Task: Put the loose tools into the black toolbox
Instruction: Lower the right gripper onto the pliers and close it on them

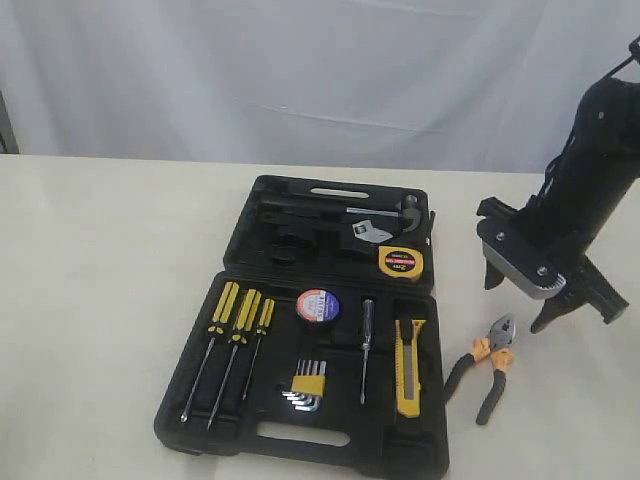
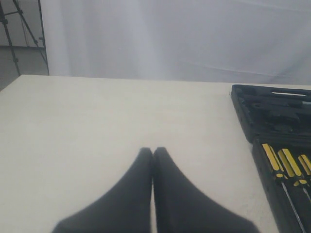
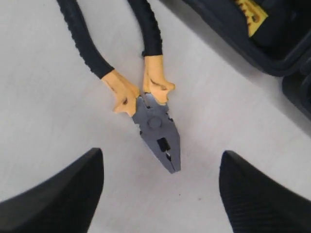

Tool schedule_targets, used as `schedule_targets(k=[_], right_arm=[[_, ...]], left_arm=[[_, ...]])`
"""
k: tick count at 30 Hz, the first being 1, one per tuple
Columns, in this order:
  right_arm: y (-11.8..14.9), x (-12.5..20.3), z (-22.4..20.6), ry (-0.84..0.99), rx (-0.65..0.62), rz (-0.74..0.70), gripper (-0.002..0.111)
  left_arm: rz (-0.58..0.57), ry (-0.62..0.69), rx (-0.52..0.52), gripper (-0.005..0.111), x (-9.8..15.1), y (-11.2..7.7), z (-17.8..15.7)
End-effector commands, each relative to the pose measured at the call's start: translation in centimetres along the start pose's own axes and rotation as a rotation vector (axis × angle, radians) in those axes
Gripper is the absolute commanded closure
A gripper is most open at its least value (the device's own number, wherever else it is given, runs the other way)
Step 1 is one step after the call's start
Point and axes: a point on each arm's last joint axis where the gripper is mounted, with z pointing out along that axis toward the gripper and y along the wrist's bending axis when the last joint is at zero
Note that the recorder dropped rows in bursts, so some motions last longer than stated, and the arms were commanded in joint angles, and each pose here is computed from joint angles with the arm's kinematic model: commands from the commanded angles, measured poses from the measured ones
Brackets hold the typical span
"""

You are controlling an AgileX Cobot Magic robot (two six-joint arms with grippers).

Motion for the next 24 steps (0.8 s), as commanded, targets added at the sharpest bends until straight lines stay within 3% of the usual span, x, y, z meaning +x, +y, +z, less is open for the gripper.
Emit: schedule_targets(k=[1, 19, 21, 24], right_arm=[[0.1, 0.6, 1.2, 0.005, -0.047, -0.022, 0.043], [-1.3, -0.3, 5.6, 0.013, -0.057, -0.073, 0.044], [-1.3, -0.3, 5.6, 0.012, -0.059, -0.074, 0.052], [-1.3, -0.3, 5.6, 0.012, -0.065, -0.056, 0.078]], left_arm=[[-0.004, 0.0, 0.003, 0.107, 0.1, 0.0, 0.0], [-0.004, 0.0, 0.003, 0.107, 0.1, 0.0, 0.0], [-0.004, 0.0, 0.003, 0.107, 0.1, 0.0, 0.0], [-0.004, 0.0, 0.003, 0.107, 0.1, 0.0, 0.0]])
